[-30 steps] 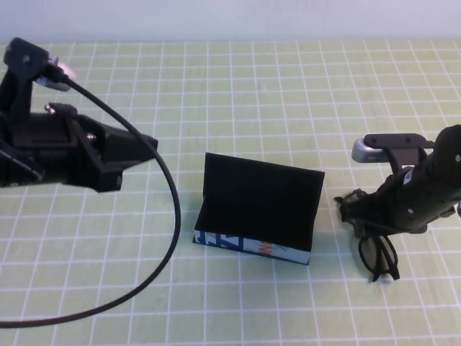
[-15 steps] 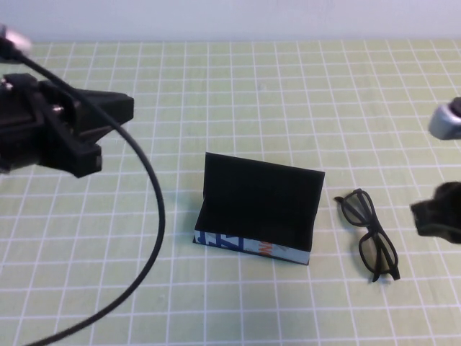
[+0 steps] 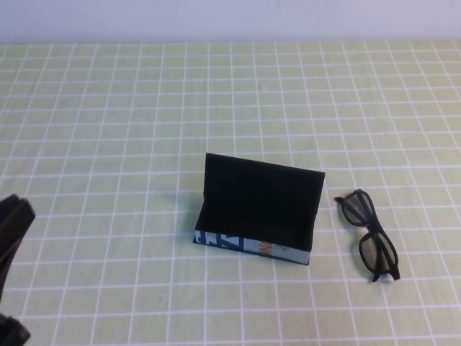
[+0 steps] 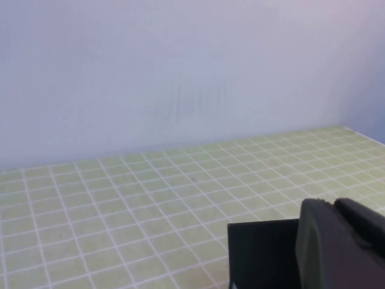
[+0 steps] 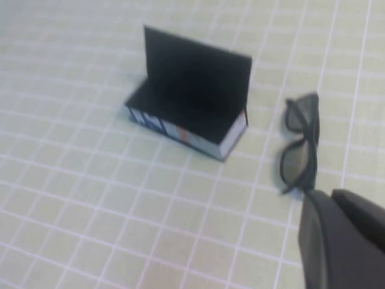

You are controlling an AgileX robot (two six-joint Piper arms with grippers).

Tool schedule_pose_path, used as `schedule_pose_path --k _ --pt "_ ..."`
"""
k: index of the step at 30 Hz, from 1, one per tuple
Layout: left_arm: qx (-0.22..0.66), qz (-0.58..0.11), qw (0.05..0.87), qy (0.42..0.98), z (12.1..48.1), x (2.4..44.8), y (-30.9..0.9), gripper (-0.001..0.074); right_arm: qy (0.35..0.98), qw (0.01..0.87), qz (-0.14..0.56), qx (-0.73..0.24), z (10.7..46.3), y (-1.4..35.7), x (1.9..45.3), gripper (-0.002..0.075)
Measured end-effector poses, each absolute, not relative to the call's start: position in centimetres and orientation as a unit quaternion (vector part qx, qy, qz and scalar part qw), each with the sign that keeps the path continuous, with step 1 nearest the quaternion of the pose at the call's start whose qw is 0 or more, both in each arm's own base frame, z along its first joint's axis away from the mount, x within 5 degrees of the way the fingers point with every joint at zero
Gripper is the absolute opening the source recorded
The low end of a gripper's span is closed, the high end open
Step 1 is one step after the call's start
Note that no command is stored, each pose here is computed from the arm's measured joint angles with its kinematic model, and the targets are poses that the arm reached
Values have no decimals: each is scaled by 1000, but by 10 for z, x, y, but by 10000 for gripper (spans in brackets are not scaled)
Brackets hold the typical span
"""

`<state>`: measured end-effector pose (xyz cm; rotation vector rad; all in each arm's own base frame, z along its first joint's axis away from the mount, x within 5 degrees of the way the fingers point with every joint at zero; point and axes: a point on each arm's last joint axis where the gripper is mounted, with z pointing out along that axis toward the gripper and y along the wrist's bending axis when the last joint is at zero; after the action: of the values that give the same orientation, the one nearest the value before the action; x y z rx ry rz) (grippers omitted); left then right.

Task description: Take glasses out of glasses case

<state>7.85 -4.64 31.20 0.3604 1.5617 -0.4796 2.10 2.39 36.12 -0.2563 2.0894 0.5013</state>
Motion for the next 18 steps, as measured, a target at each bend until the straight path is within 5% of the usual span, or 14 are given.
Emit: schedule_pose_path --k 10,18 --pt "57 -146 700 696 234 60 -23 -4 752 610 232 -96 363 24 28 -16" --pt "0 -98 682 725 198 65 -10 -4 688 688 228 -37 316 27 68 -16"
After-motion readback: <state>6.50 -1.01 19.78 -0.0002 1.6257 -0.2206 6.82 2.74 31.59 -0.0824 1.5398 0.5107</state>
